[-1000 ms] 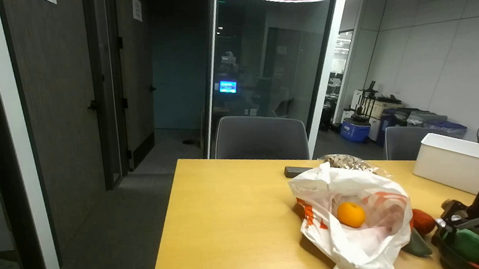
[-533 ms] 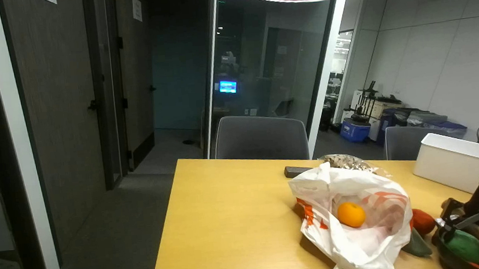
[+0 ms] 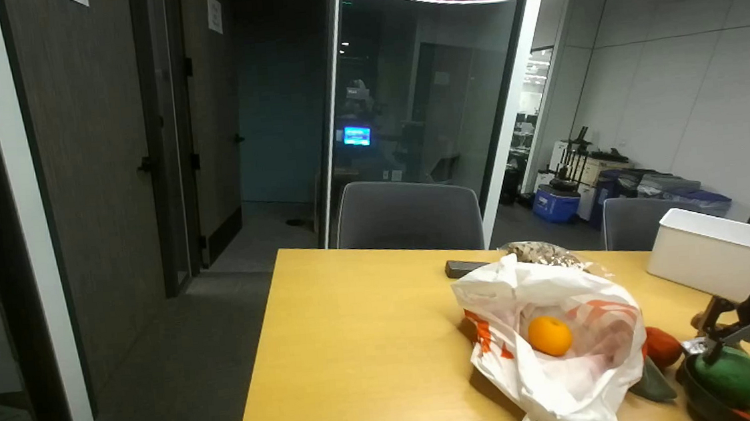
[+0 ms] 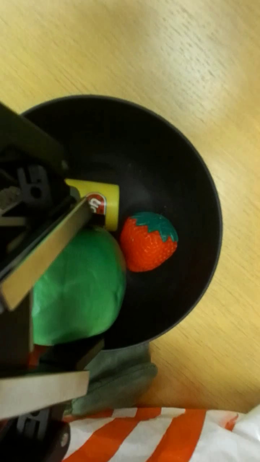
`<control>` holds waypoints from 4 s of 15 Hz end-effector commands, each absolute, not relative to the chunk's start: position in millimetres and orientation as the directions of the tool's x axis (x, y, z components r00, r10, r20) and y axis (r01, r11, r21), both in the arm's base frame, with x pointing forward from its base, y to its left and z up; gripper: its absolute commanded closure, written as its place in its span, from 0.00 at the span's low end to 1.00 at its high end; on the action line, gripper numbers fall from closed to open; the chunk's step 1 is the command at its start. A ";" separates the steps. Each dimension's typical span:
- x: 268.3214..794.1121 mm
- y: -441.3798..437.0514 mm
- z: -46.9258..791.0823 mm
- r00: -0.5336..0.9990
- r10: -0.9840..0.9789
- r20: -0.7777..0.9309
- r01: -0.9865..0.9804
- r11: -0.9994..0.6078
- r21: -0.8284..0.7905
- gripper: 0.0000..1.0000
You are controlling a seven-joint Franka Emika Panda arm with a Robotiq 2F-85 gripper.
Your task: Put the orange, the apple, the yellow container and the strawberry in the plastic
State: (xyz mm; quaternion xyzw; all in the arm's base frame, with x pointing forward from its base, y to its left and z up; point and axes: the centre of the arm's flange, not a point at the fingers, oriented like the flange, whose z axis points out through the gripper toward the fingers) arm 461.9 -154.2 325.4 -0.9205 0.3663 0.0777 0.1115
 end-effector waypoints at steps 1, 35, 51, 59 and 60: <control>436.2 -145.2 385.8 0.777 -0.578 -0.248 -0.623 -0.760 -0.183 0.50; 572.6 93.5 332.6 0.932 -0.318 0.173 -0.353 -0.902 0.249 0.50; 536.7 39.8 421.5 0.937 -0.220 -0.271 -0.225 -0.974 0.013 0.00; 500.7 -53.7 448.4 0.818 -0.287 -0.498 -0.374 -0.924 -0.082 0.00; 498.7 -61.9 438.4 0.802 -0.310 -0.510 -0.401 -0.913 -0.076 0.00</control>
